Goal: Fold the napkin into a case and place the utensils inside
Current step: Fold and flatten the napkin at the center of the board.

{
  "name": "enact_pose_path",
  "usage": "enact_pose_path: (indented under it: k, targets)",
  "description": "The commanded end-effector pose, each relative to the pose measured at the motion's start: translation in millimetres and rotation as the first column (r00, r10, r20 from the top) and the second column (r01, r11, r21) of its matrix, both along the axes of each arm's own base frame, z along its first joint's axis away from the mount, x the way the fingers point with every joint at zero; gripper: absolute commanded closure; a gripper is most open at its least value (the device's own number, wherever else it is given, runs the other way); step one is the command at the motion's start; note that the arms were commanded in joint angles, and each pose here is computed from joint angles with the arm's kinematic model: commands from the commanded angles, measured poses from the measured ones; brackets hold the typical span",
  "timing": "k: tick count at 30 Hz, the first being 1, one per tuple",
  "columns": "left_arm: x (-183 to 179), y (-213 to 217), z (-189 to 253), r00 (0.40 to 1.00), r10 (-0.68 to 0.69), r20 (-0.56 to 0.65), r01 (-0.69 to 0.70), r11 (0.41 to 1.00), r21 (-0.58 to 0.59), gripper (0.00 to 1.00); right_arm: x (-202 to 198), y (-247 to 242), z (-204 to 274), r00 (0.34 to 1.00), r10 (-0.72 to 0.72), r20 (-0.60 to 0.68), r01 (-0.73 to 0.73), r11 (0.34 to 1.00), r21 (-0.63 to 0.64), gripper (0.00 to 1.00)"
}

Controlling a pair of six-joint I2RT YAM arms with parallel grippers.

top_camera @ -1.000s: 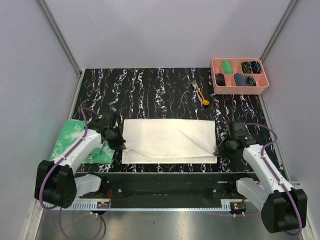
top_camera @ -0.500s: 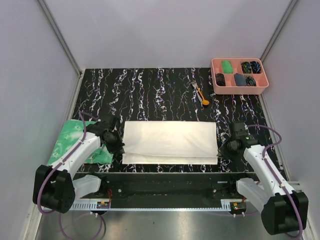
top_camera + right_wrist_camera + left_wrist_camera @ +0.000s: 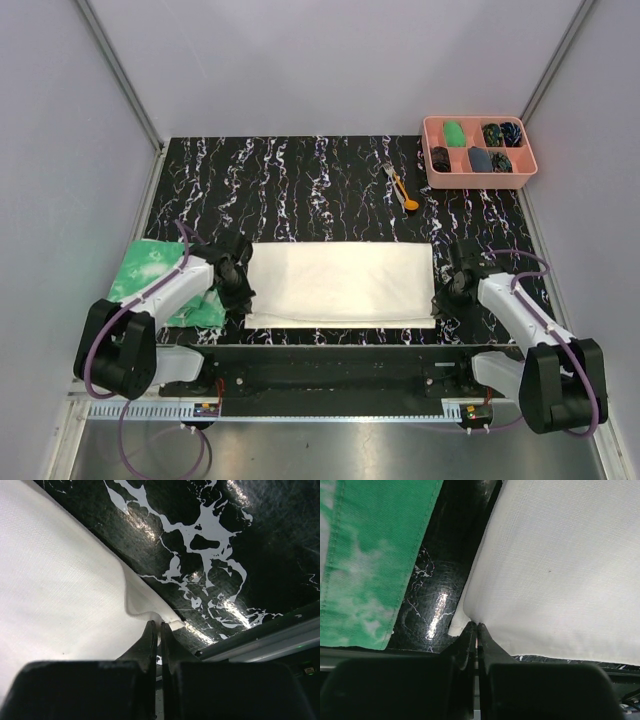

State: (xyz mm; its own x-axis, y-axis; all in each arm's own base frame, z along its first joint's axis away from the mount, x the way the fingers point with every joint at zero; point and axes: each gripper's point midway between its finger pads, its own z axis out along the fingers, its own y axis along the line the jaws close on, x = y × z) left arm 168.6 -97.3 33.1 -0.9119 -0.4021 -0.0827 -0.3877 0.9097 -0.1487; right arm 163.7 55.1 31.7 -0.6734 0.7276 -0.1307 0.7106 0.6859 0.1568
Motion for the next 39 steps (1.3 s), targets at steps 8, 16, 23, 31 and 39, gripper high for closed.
enact_pose_path:
  k: [8, 16, 23, 31, 39]
  targets:
    - [1.1, 5.0, -10.1, 1.0, 0.007, 0.009, -0.007, 0.999, 0.048, 1.0, 11.3, -3.0, -7.8, 0.999, -0.039, 0.017, 0.039, 0.999, -0.019, 1.0]
    - [1.5, 4.1, -13.0, 1.0, 0.005, 0.002, -0.005, 0.999, 0.051, 1.0, 9.2, -3.3, -5.9, 0.999, -0.03, 0.041, 0.03, 0.999, -0.016, 0.94]
    - [0.5, 0.1, -8.2, 1.0, 0.014, 0.019, -0.015, 1.0, 0.02, 1.0, 11.3, -6.6, -1.6, 0.996, -0.031, 0.087, 0.034, 0.999, -0.028, 0.69]
    - [-10.2, -8.1, 23.2, 0.999, 0.016, 0.046, -0.014, 0.998, -0.059, 0.61, 20.7, -10.1, 20.5, 0.987, 0.006, 0.158, 0.002, 0.999, -0.051, 0.51]
    - [-0.9, -11.7, 36.8, 0.996, -0.011, 0.092, 0.017, 0.997, -0.074, 0.64, 31.2, -10.5, 36.9, 0.977, 0.084, 0.197, -0.071, 0.995, -0.075, 0.39]
